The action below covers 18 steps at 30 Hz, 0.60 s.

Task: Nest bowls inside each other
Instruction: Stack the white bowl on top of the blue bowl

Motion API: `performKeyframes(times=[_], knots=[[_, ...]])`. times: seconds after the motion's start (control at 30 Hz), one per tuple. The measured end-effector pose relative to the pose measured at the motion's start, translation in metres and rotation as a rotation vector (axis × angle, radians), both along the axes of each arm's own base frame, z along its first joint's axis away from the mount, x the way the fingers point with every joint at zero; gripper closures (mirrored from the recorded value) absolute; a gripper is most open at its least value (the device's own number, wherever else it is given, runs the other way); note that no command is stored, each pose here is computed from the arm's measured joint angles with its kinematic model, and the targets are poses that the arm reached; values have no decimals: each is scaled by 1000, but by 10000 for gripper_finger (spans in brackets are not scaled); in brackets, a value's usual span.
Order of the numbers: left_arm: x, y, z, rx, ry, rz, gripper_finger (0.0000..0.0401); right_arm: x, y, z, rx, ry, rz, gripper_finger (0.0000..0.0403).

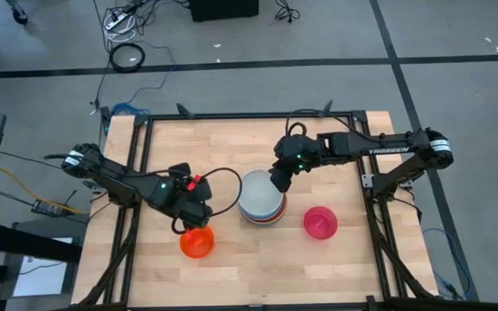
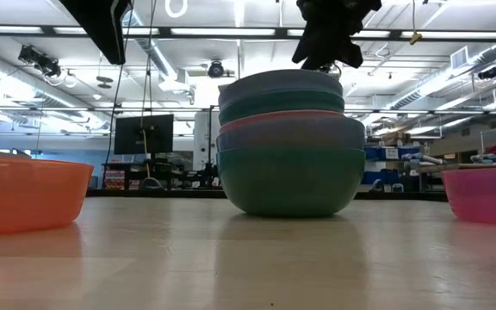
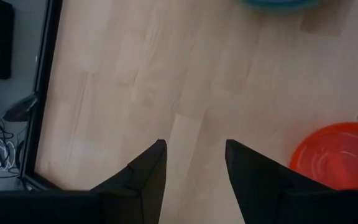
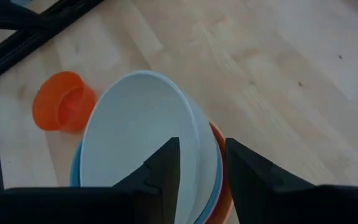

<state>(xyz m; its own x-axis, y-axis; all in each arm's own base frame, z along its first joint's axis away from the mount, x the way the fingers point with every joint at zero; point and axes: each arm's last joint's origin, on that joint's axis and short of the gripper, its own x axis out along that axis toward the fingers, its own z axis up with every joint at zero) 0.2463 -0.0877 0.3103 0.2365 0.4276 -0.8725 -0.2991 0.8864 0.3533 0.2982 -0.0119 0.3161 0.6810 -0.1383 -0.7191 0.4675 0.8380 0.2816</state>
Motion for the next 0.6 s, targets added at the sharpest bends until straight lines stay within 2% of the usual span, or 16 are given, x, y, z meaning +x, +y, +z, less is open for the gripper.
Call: performKeyframes(times=[0.2,0.6], knots=[[1,0,0,-3,-7,0,229,-1,4,-2,-3,14,-9,289],[1,0,0,-4,-10,3,229,-7,7,-32,33,101,-37,297]])
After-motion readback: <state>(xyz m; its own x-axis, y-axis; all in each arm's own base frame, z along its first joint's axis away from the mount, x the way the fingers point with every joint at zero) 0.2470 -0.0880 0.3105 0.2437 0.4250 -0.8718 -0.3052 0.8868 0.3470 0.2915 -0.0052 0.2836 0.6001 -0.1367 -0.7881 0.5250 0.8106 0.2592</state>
